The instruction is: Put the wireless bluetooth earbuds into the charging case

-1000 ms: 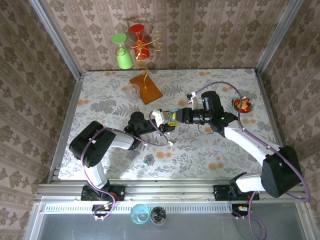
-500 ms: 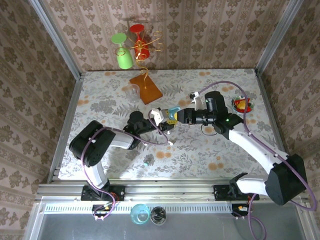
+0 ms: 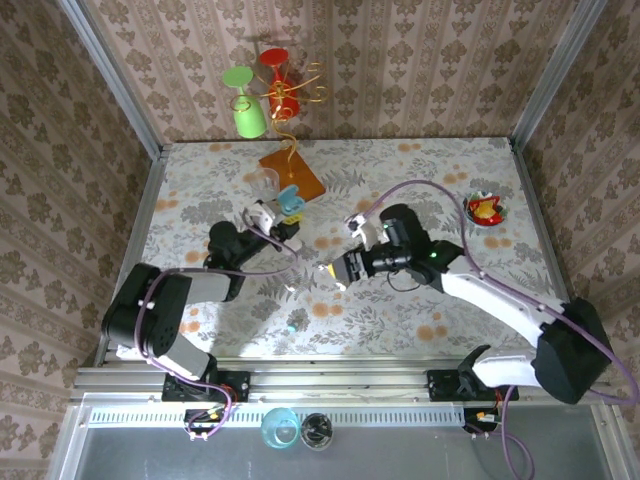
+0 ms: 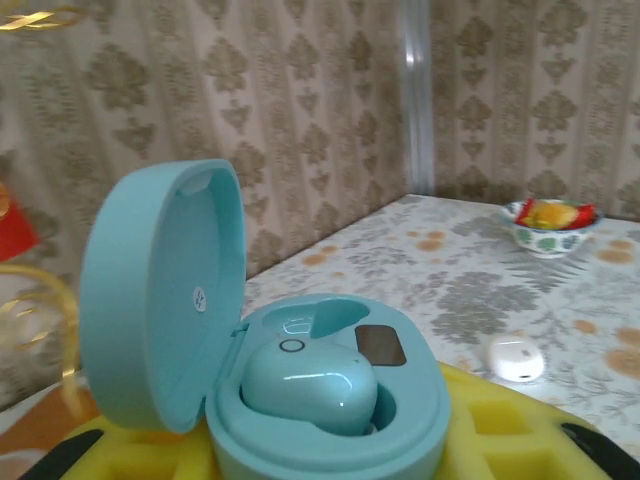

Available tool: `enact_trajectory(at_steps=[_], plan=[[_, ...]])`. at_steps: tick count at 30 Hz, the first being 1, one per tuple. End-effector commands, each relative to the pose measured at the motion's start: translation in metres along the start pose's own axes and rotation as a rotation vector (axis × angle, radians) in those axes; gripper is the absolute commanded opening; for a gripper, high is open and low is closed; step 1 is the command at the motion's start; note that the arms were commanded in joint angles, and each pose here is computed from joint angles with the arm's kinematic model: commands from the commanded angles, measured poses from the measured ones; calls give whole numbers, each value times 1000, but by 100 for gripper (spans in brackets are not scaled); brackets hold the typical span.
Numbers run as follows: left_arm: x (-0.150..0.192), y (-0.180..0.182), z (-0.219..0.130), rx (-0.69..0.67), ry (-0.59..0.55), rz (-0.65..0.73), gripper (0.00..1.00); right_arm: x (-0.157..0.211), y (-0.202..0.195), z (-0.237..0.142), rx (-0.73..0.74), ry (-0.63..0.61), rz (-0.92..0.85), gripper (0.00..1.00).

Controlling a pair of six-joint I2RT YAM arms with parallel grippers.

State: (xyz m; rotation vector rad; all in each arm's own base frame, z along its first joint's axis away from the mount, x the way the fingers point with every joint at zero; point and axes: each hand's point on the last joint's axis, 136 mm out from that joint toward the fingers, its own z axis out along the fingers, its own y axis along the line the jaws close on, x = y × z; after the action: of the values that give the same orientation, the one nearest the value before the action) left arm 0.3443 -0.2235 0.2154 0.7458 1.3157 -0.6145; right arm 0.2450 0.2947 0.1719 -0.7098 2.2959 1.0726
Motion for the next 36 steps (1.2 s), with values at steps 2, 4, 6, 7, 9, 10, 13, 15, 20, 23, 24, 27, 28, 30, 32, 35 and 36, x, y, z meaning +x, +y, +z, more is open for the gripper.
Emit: enact_trajectory(at_steps=[2, 4, 6, 7, 9, 10, 13, 15, 20, 23, 24, 27, 28, 30, 32, 35, 36], plan=[[-12, 21, -20, -71, -32, -17, 33, 23, -13, 35, 77, 121, -53, 59], [-13, 30, -28, -96, -31, -27, 33, 29, -11, 49, 101, 156, -61, 60], [-13, 37, -34, -118, -25, -28, 33, 37, -11, 64, 132, 205, -50, 60], [-14, 41, -37, -132, -22, -26, 33, 42, -10, 72, 144, 236, -51, 60], [-13, 47, -42, -154, -13, -25, 33, 51, -7, 84, 165, 283, -67, 60], [-13, 50, -44, -166, -11, -29, 33, 54, -5, 90, 177, 304, -76, 59], [-14, 58, -50, -187, -6, -39, 34, 65, 2, 106, 214, 377, -124, 59], [-15, 63, -55, -203, -8, -45, 34, 71, 8, 117, 238, 422, -161, 57], [-17, 74, -65, -238, -9, -56, 34, 87, 11, 136, 360, 525, -271, 53], [-18, 74, -68, -231, -10, -56, 34, 91, 7, 140, 482, 572, -358, 50], [-18, 75, -69, -232, -10, -54, 34, 93, 6, 142, 506, 581, -375, 49], [-17, 79, -74, -250, -6, -56, 34, 100, 10, 145, 532, 606, -428, 47], [-17, 81, -76, -257, -6, -59, 34, 101, 11, 147, 538, 611, -450, 46], [-17, 85, -78, -268, -9, -64, 34, 106, 15, 149, 541, 628, -478, 46], [-17, 88, -81, -278, -9, -67, 34, 108, 19, 152, 535, 633, -493, 45], [-17, 91, -84, -288, -15, -76, 34, 112, 22, 155, 531, 644, -512, 44], [-18, 91, -84, -287, -20, -75, 34, 112, 23, 156, 530, 643, -517, 43]])
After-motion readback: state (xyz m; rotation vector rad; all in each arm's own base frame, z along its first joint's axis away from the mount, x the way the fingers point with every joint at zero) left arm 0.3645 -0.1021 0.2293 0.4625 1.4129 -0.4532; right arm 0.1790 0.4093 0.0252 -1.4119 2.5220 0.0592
